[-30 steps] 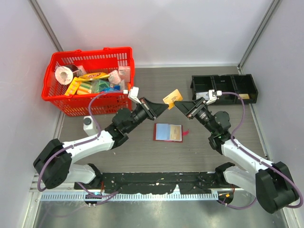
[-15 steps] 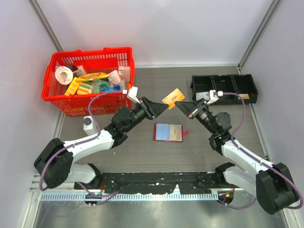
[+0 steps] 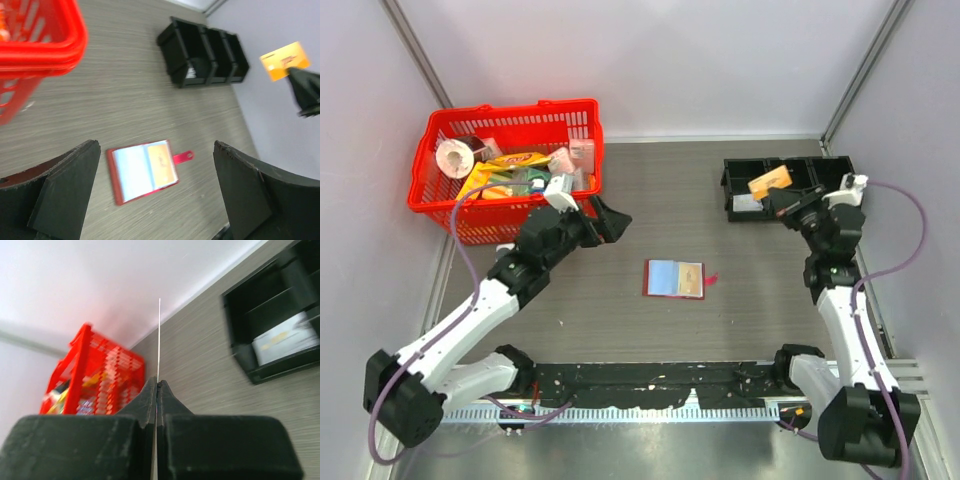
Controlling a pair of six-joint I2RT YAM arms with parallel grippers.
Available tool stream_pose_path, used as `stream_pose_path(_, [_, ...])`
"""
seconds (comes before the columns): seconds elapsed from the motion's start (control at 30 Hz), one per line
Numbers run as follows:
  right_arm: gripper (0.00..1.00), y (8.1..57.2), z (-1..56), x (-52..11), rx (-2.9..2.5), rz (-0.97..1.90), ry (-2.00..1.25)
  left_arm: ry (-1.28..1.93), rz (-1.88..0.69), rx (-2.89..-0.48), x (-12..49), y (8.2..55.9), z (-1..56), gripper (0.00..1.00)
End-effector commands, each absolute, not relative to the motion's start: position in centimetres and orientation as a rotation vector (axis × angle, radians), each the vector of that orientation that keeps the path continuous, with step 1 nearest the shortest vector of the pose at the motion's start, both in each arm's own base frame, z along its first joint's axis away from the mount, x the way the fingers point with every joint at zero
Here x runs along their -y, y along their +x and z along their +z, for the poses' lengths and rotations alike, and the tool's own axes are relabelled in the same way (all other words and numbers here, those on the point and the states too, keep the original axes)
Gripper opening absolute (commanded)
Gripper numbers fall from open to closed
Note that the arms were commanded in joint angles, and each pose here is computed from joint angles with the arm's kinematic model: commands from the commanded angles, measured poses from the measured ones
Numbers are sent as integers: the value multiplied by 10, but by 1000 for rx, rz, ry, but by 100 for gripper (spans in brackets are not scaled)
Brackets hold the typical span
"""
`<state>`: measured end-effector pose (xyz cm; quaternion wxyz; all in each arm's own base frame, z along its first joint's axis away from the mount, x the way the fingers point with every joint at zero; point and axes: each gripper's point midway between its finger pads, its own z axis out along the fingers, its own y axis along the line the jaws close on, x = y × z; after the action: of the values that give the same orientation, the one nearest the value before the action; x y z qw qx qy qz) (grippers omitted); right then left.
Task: Take the credit cards out of the card holder
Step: Place the credit card in the storage box.
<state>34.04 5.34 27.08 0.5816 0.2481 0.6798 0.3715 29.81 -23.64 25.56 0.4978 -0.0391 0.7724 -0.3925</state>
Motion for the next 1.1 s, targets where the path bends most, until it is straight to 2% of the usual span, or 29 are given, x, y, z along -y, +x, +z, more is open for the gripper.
stream_pose_path(0.0, [1,361,268,7,-1638,585,665,-18,-619,-1962,184,285,236,100])
stream_pose_path(0.3, [1,402,233,139,-1677,228,890,23,-461,-1919,154,274,246,100])
stream_pose_path(0.47, [1,416,200,188,-1717,165,928,14,-439,-1913,152,275,244,100])
stream_pose_path(0.8, [1,447,139,214,-1830,144,925,46,-410,-1936,160,281,233,100])
stream_pose_path(1.07, [1,471,127,215,-1792,236,933,51,-404,-1950,163,284,228,100])
